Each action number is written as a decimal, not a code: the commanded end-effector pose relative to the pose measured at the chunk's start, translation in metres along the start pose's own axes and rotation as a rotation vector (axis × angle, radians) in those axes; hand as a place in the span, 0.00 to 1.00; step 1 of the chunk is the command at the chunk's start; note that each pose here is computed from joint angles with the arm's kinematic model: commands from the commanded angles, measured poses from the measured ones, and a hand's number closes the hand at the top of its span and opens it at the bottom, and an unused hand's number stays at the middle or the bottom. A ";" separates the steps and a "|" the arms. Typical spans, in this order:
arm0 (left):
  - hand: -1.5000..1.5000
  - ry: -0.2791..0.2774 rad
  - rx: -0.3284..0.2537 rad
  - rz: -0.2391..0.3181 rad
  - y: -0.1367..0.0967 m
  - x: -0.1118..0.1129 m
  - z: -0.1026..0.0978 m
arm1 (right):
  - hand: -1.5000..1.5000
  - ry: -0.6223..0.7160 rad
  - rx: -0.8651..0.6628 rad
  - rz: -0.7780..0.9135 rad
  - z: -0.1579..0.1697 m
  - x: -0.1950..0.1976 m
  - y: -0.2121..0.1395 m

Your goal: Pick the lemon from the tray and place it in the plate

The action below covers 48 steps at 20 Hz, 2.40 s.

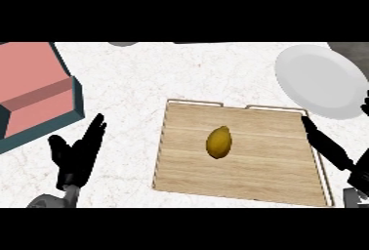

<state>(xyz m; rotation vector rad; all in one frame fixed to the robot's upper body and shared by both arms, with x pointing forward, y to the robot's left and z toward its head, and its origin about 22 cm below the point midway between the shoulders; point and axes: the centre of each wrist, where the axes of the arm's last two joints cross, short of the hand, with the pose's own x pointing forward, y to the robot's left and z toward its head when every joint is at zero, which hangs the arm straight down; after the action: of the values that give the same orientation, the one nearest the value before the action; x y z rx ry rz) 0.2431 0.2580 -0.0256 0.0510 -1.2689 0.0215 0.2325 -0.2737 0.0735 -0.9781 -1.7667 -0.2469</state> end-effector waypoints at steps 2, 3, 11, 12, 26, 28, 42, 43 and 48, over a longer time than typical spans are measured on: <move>0.50 0.078 -0.046 0.020 -0.017 -0.014 0.014 | 0.00 -0.004 0.034 0.088 0.028 0.023 -0.021; 0.50 0.086 -0.011 0.000 -0.011 -0.020 0.014 | 0.00 0.021 0.080 0.120 0.040 0.029 -0.031; 0.50 0.086 -0.036 -0.007 -0.024 -0.018 0.010 | 0.00 0.183 0.431 0.443 0.032 0.067 -0.037; 0.50 0.091 -0.059 0.012 -0.015 -0.015 0.007 | 0.00 0.199 0.484 0.446 0.045 0.075 -0.038; 0.50 0.079 -0.067 -0.014 -0.015 -0.009 0.001 | 0.00 0.348 0.543 0.656 0.050 0.117 0.065; 0.50 0.080 -0.059 0.002 -0.029 -0.003 -0.002 | 0.00 0.369 0.583 0.666 0.064 0.132 0.067; 0.50 0.080 -0.060 0.014 -0.007 -0.004 0.013 | 0.00 0.417 0.612 0.712 0.092 0.121 0.123; 0.50 0.077 -0.040 0.001 -0.025 0.002 0.003 | 0.00 0.426 0.610 0.737 0.069 0.109 0.112; 0.50 0.066 -0.056 0.002 -0.021 -0.005 0.008 | 0.00 0.459 0.598 0.794 0.085 0.103 0.128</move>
<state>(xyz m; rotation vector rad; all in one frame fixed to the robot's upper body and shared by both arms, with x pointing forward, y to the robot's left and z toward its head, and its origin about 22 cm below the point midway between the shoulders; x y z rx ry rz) 0.2387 0.2441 -0.0204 0.0051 -1.2521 -0.0131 0.2529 -0.0980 0.0974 -0.9355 -1.0231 0.5392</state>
